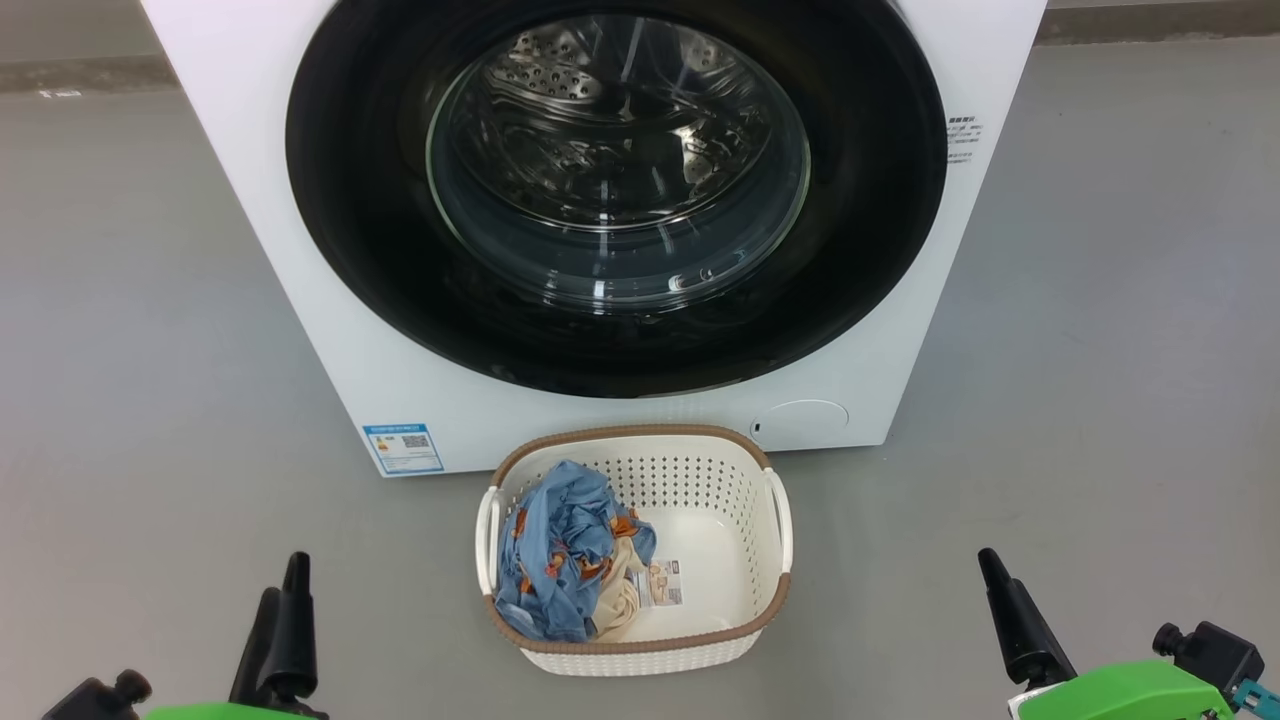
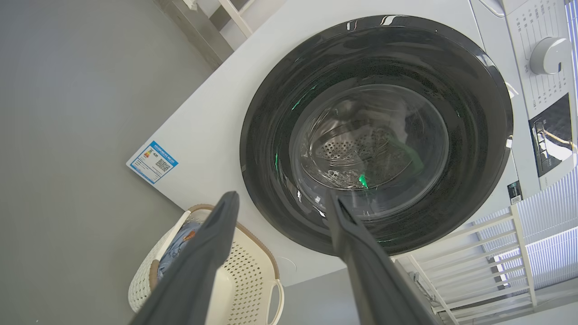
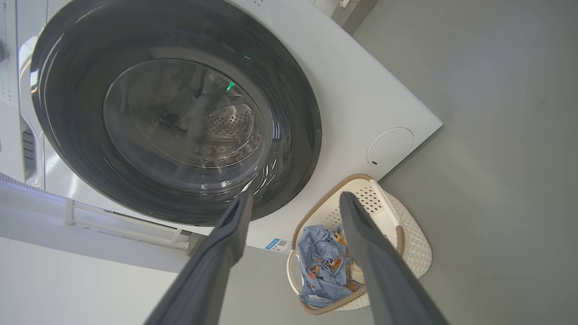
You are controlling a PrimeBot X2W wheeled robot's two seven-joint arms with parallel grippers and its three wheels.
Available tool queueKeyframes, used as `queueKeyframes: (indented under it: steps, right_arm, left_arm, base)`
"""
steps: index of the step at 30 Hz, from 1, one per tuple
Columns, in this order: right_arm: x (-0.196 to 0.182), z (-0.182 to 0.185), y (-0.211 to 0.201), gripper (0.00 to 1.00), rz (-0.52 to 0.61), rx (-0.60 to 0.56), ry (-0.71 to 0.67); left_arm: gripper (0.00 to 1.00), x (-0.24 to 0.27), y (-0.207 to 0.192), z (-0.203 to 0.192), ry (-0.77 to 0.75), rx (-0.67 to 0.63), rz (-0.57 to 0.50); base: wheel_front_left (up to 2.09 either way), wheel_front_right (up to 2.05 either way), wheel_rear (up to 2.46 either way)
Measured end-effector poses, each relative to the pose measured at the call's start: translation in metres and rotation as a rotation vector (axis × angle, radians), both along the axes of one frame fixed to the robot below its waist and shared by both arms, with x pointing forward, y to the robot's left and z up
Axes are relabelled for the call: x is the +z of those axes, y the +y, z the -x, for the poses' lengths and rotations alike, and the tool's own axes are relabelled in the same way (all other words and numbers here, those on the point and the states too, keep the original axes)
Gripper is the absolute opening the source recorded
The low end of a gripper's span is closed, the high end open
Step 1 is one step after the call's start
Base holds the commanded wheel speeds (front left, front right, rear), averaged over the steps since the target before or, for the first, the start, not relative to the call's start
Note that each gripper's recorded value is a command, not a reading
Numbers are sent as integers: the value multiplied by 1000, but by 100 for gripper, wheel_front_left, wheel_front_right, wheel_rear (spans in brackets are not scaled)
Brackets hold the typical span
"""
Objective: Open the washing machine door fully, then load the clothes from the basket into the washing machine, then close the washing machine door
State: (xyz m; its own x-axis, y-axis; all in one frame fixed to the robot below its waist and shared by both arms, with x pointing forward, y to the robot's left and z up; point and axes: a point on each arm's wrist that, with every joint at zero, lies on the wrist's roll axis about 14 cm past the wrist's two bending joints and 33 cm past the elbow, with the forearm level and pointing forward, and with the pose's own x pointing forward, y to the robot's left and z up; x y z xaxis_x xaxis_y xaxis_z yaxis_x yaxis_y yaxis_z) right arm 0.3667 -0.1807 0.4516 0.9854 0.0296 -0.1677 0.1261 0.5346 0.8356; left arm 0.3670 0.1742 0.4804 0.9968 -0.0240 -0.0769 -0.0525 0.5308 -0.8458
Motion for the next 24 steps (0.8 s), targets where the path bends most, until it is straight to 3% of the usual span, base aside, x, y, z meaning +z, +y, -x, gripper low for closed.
queueKeyframes:
  steps: [24]
  right_arm:
    - [1, -3, 7, 100, 277, 73, -34]
  left_arm:
    - [100, 6, -6, 2, -51, -44, -292]
  base:
    - [0, 0, 0]
